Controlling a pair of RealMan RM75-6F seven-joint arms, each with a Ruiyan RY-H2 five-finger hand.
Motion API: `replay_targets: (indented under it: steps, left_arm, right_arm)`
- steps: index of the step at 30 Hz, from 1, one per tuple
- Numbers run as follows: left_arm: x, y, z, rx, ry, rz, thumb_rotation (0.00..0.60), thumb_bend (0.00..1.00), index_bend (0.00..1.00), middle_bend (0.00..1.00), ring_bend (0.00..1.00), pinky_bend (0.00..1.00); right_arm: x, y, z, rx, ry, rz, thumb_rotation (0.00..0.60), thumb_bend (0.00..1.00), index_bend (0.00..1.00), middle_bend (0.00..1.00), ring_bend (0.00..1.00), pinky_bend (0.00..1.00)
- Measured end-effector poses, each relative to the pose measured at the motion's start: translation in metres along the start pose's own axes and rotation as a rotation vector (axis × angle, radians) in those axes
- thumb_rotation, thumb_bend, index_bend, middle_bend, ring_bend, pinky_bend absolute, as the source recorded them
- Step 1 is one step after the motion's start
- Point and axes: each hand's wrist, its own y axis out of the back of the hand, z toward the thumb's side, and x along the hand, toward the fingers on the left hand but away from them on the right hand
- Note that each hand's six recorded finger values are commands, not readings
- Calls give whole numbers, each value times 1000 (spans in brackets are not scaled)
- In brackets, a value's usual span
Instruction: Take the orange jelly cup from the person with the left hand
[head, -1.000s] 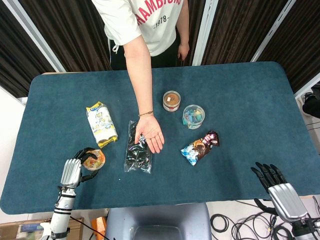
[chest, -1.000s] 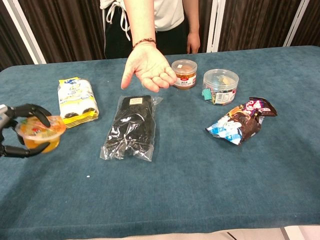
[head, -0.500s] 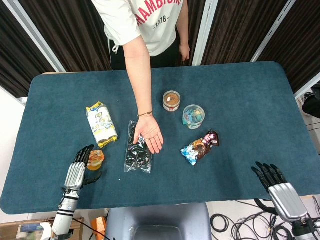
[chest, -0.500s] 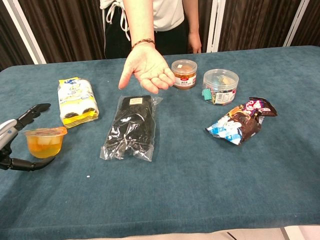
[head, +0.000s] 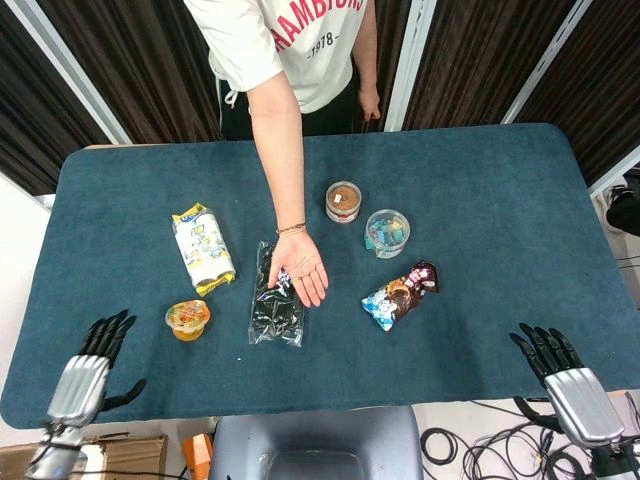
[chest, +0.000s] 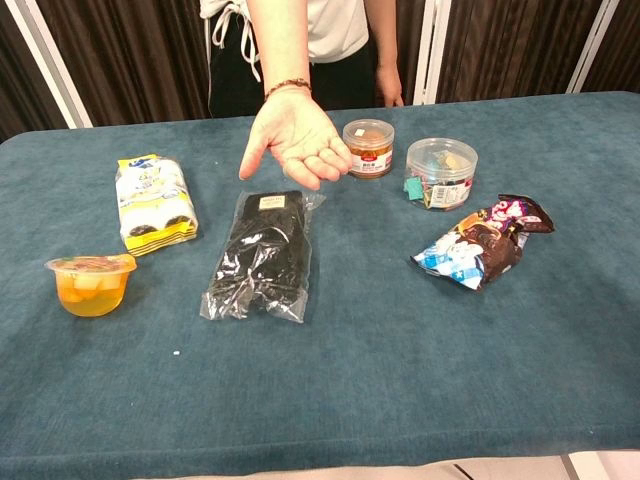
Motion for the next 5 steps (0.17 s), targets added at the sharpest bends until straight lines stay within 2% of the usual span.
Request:
replay_targets:
  steps: [3, 5]
  left_arm:
    - [-19, 13, -5, 26, 34, -6, 600, 259, 0, 0, 0, 8]
    - [-28, 11, -8, 38, 44, -9, 600, 260, 0, 0, 0, 7]
  right_arm:
    - [-1, -3, 1, 7, -2, 4, 600, 211, 0, 0, 0, 0]
    - [-2, -4, 2, 11, -3, 8, 600, 211, 0, 0, 0, 0]
